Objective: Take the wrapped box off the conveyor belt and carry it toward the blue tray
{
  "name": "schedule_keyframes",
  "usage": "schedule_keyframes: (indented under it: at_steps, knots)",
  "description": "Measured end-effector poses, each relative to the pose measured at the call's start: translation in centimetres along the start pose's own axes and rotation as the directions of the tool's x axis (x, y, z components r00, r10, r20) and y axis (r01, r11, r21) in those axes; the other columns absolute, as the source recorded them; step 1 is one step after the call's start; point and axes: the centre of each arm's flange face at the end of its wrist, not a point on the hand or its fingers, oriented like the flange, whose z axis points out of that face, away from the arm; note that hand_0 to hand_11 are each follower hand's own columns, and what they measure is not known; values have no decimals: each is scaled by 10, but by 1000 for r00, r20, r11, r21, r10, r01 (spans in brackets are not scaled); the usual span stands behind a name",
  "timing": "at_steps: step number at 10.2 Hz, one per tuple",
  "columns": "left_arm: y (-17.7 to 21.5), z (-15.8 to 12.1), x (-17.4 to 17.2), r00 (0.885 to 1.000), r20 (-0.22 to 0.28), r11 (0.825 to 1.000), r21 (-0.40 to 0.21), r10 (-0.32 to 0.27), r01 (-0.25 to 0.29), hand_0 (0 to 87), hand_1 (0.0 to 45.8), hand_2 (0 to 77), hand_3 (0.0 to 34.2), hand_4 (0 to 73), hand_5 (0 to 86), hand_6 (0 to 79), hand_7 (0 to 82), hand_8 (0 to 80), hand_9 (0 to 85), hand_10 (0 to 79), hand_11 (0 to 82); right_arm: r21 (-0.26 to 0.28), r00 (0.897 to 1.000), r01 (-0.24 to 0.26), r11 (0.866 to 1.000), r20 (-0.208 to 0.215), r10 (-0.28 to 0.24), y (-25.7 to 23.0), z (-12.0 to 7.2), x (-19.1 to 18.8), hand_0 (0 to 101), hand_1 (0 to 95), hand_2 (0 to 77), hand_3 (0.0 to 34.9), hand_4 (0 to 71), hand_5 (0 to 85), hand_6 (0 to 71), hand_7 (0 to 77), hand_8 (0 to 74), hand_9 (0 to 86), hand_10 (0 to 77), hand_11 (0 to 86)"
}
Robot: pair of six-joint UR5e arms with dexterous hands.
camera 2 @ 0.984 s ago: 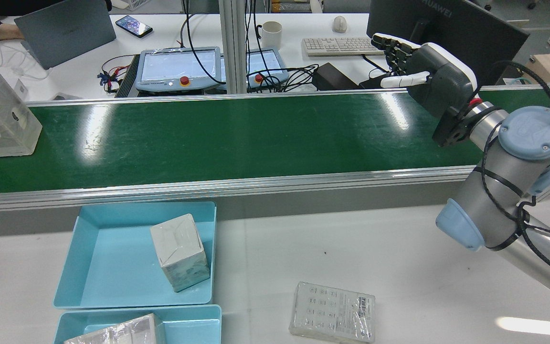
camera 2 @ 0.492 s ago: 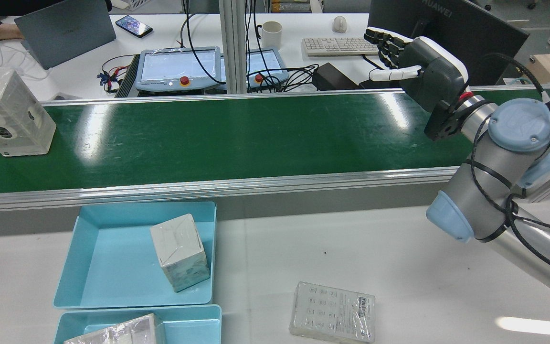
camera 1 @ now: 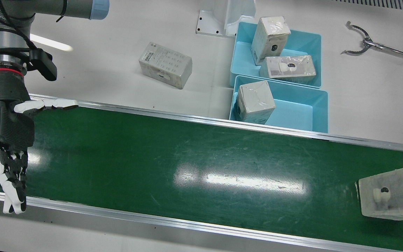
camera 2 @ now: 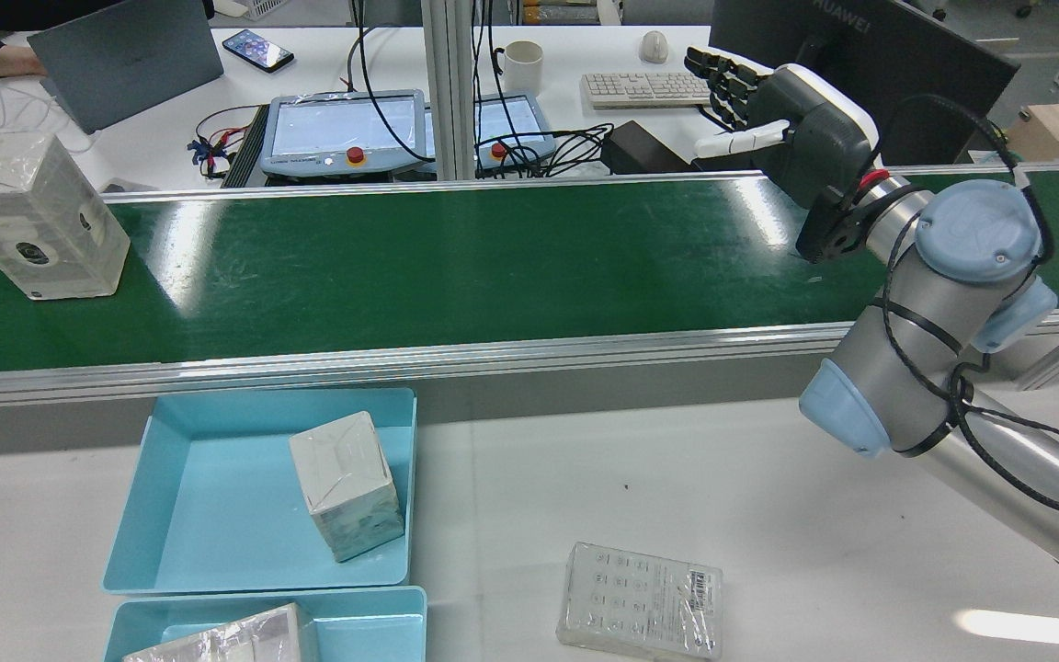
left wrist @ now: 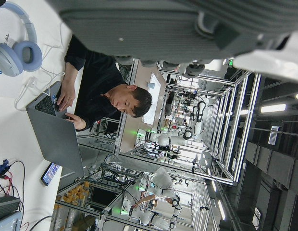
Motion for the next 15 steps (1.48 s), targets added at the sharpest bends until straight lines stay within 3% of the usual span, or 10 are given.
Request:
schedule_keyframes:
  at_steps: [2,3,4,5,14,15]
  knots:
    - [0,0,0,1000,0,1000,0,0,0,0,0,5,0,0,11,0,0,0,0,5,0,4,1000,3,1000,1,-3,-2,-1,-1,471,120,104,38,82,87,0,49,5,11,0,16]
    - [0,0,0,1000,0,1000,0,0,0,0,0,11,0,0,11,0,0,0,0,0,0,5,1000,3,1000,1,-3,-3,-2,-2,471,120,98,38,76,71,0,11,5,11,0,16]
    - [0,0,0,1000,0,1000,0,0,0,0,0,5,0,0,11,0,0,0,0,0,0,6,1000,3,1000,1,-3,-3,-2,-2,471,120,104,38,38,65,0,11,5,11,0,16]
    - [0,0,0,1000,0,1000,0,0,0,0,0,11,0,0,11,0,0,0,0,0,0,5,1000,2,1000,0,-2,-3,-3,-2,470,120,104,39,65,55,0,5,5,11,0,16]
    - [0,0,0,1000,0,1000,0,0,0,0,0,5,0,0,11,0,0,0,0,5,0,-18,1000,-5,1000,4,5,6,-12,-6,468,120,104,32,54,65,0,5,5,11,0,16]
    - [0,0,0,1000,0,1000,0,0,0,0,0,5,0,0,11,0,0,0,0,5,0,-20,1000,-5,1000,5,6,7,-13,-7,469,120,98,46,54,65,0,5,5,11,0,16]
